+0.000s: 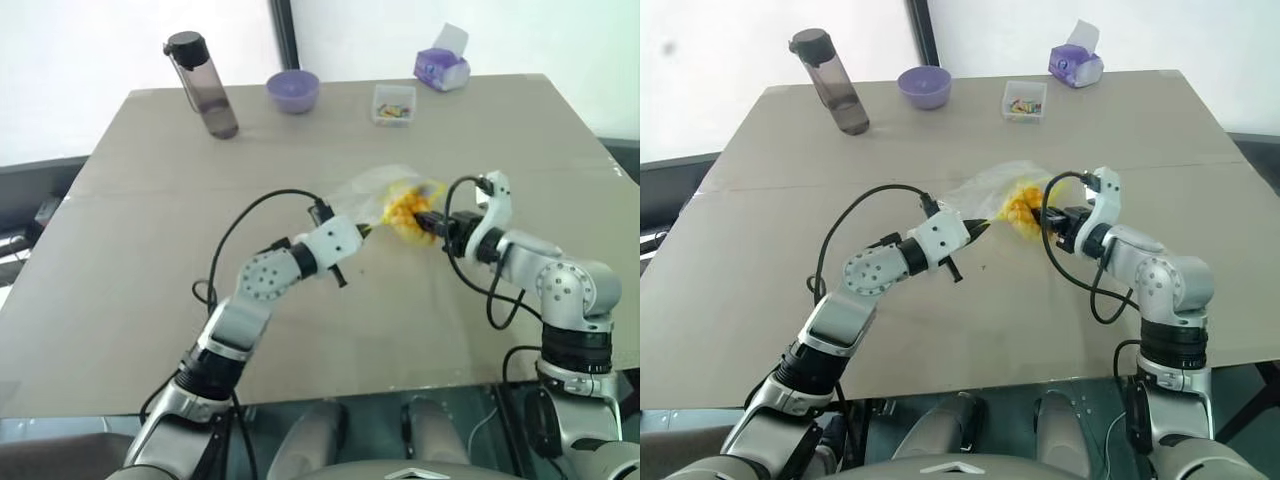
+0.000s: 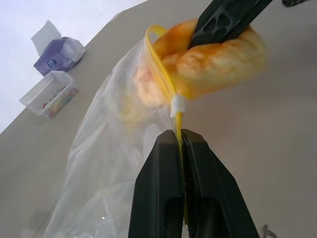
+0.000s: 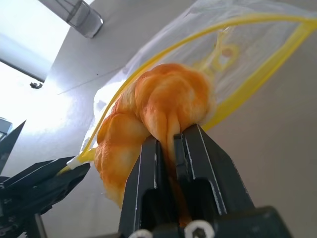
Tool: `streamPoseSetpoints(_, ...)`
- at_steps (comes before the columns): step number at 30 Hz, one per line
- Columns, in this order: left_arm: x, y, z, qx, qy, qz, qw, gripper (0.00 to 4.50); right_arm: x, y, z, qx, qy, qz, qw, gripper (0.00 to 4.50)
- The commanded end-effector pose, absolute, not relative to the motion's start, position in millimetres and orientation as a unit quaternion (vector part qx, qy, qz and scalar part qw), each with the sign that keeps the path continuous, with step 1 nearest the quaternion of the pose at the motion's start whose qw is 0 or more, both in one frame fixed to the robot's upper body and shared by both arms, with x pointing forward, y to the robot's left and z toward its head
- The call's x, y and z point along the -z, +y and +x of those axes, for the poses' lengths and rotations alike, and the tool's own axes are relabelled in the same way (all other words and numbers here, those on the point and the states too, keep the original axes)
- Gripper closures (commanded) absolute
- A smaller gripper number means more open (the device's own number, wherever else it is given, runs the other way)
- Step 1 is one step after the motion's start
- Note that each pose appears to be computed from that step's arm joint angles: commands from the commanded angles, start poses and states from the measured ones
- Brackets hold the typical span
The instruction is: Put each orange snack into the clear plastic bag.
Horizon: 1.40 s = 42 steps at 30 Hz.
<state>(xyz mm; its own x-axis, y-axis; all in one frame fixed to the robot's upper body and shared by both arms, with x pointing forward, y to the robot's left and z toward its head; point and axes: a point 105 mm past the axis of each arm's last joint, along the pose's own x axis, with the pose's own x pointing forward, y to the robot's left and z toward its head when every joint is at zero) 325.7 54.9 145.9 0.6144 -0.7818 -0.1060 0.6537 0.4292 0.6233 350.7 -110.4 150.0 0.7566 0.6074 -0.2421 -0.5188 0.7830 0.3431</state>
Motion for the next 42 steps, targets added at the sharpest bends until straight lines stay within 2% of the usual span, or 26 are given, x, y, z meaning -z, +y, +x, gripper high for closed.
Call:
streamPoseSetpoints(1,-158.8,42.9,311.1,0.459,-0.14,0.322,0.816,4.5,-162.9,-108.7,355.6,-0.307,0.158,0.118,0.931,4.49)
streamPoseSetpoints(10,-153.0,38.7,305.3,0.484,-0.138,0.326,0.8,4.5,-172.3,-120.7,369.2,-0.281,0.162,0.132,0.937,4.49)
streamPoseSetpoints(15,-153.9,34.9,305.6,0.485,-0.143,0.323,0.8,4.5,-178.4,-101.2,367.6,-0.291,0.146,0.141,0.935,4.49)
streamPoseSetpoints(18,-156.4,34.1,306.4,0.482,-0.147,0.318,0.803,4.5,-175.9,-100.6,371.7,-0.266,0.135,0.126,0.946,4.49)
streamPoseSetpoints(19,-156.8,34.1,306.6,0.481,-0.147,0.317,0.804,4.5,-175.1,-101.7,372.9,-0.259,0.133,0.125,0.948,3.6)
streamPoseSetpoints(21,-159.8,35.1,308.5,0.474,-0.149,0.304,0.813,4.5,-173.7,-104.7,375.4,-0.244,0.126,0.131,0.953,2.81)
streamPoseSetpoints(23,-167.3,42.9,318.7,0.442,-0.139,0.245,0.851,4.5,-176.0,-102.8,367.8,-0.272,0.116,0.097,0.95,1.82)
streamPoseSetpoints(26,-170.6,51.9,327.4,0.415,-0.122,0.189,0.881,4.5,-179.4,-106.3,356.2,-0.305,0.109,0.073,0.943,1.82)
streamPoseSetpoints(34,-175.9,59.7,333.4,0.395,-0.11,0.147,0.9,4.5,-185.5,-128.5,333.3,-0.341,0.106,0.048,0.933,1.82)
streamPoseSetpoints(37,-176.2,61.0,334.2,0.393,-0.108,0.138,0.903,4.5,-188.6,-145.3,328.7,-0.329,0.092,-0.002,0.94,1.82)
streamPoseSetpoints(39,-175.4,60.9,334.6,0.393,-0.108,0.139,0.903,4.5,-185.5,-155.0,324.8,-0.333,0.089,-0.078,0.935,1.82)
streamPoseSetpoints(42,-175.0,60.2,334.8,0.393,-0.108,0.142,0.902,4.5,-173.3,-159.7,305.7,-0.384,0.103,-0.196,0.896,1.82)
